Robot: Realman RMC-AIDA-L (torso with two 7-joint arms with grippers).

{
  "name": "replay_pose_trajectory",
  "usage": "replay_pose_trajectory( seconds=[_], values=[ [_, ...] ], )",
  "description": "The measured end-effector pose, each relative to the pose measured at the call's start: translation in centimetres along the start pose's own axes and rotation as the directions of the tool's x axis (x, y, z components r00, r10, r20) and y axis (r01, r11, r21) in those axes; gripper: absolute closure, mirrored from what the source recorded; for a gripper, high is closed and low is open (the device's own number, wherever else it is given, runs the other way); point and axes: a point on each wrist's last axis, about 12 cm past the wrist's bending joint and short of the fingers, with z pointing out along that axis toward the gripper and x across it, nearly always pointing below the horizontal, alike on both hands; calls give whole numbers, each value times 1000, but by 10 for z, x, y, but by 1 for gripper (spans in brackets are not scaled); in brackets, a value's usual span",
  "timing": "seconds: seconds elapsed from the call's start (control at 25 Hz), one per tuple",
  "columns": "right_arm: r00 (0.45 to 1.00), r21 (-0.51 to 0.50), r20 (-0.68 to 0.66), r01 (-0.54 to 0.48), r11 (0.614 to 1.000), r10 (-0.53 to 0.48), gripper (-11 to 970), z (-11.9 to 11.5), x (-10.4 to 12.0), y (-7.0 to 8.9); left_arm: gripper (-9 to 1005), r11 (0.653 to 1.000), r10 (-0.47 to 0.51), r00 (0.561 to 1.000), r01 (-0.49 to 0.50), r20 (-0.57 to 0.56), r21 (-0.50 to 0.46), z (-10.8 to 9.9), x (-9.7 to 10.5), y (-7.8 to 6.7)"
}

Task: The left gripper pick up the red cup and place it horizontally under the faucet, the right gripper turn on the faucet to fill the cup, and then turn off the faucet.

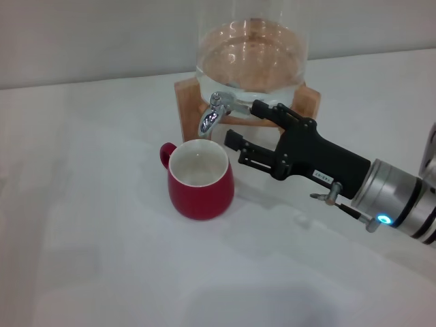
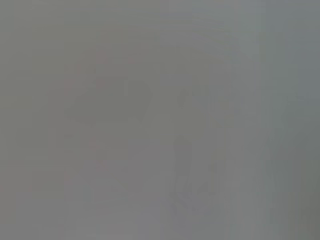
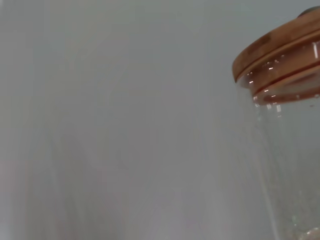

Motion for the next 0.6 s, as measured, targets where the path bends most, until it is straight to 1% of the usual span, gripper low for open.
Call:
replay_pose_trajectory(
  seconds=[0.2,0.6],
  values=[
    [1000,-11,-10,1,1000,-2,91,5,1,1,107,1000,0,1000,0,3,4,2,-1,-1],
    [1000,-25,-6,1,1000,-1,91,8,0,4,107,1000,0,1000,0,3,5,4,-1,-1]
  ],
)
